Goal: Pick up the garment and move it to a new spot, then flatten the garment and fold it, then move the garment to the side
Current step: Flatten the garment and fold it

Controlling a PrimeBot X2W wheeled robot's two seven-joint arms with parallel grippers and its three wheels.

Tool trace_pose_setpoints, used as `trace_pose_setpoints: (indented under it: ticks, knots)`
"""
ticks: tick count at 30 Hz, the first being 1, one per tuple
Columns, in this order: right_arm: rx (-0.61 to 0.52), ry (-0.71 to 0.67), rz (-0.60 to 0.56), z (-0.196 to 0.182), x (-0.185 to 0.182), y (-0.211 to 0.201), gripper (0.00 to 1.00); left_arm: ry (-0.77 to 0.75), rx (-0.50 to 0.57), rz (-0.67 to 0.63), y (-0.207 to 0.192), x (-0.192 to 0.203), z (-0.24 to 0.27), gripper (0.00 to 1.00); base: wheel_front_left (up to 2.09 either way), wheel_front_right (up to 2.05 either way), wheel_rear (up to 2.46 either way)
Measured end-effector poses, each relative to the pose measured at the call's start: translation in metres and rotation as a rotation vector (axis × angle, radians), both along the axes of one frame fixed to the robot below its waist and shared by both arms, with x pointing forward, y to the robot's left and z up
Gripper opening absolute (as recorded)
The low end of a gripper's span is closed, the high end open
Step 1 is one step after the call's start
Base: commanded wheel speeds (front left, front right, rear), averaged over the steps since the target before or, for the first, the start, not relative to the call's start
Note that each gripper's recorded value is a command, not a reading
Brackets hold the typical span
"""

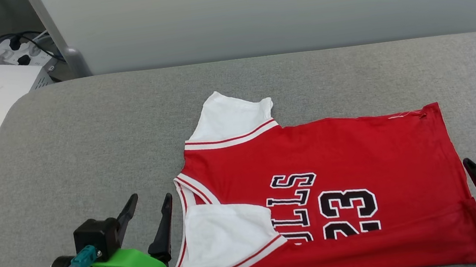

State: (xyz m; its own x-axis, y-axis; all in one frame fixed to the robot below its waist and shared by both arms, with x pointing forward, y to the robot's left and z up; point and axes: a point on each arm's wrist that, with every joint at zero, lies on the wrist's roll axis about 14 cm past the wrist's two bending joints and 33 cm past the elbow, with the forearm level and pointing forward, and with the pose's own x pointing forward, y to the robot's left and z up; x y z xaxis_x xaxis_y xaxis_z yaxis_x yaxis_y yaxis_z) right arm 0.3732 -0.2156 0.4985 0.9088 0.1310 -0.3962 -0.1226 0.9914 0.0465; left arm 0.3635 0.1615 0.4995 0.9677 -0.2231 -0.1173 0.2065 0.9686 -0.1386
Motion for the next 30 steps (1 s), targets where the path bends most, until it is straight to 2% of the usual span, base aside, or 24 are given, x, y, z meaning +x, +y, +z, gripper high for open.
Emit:
trace_pose_setpoints:
  ticks: [5, 10, 14, 17, 22, 26, 30]
  knots:
    - [0.049, -0.231, 0.017, 0.032, 0.008, 0.013, 1.00, -0.170, -0.018, 0.042, 0.000, 0.010, 0.033, 1.00, 0.00, 0.00, 0.00]
    - [0.106, -0.376, 0.014, 0.046, 0.009, 0.023, 1.00, -0.252, -0.046, 0.068, -0.006, 0.015, 0.051, 1.00, 0.00, 0.00, 0.00]
    - [0.144, -0.469, -0.007, 0.055, 0.008, 0.025, 1.00, -0.255, -0.051, 0.054, -0.012, 0.015, 0.046, 1.00, 0.00, 0.00, 0.00]
    - [0.153, -0.503, -0.015, 0.054, 0.007, 0.028, 1.00, -0.256, -0.058, 0.037, -0.016, 0.021, 0.043, 1.00, 0.00, 0.00, 0.00]
    - [0.167, -0.486, -0.036, 0.042, 0.009, 0.028, 1.00, -0.212, -0.045, -0.023, -0.025, 0.034, 0.024, 1.00, 0.00, 0.00, 0.00]
    - [0.169, -0.481, -0.039, 0.037, 0.017, 0.029, 1.00, -0.141, 0.030, -0.122, -0.039, 0.059, 0.006, 1.00, 0.00, 0.00, 0.00]
    - [0.162, -0.472, -0.049, 0.031, 0.025, 0.027, 1.00, -0.057, 0.153, -0.229, -0.049, 0.095, -0.003, 1.00, 0.00, 0.00, 0.00]
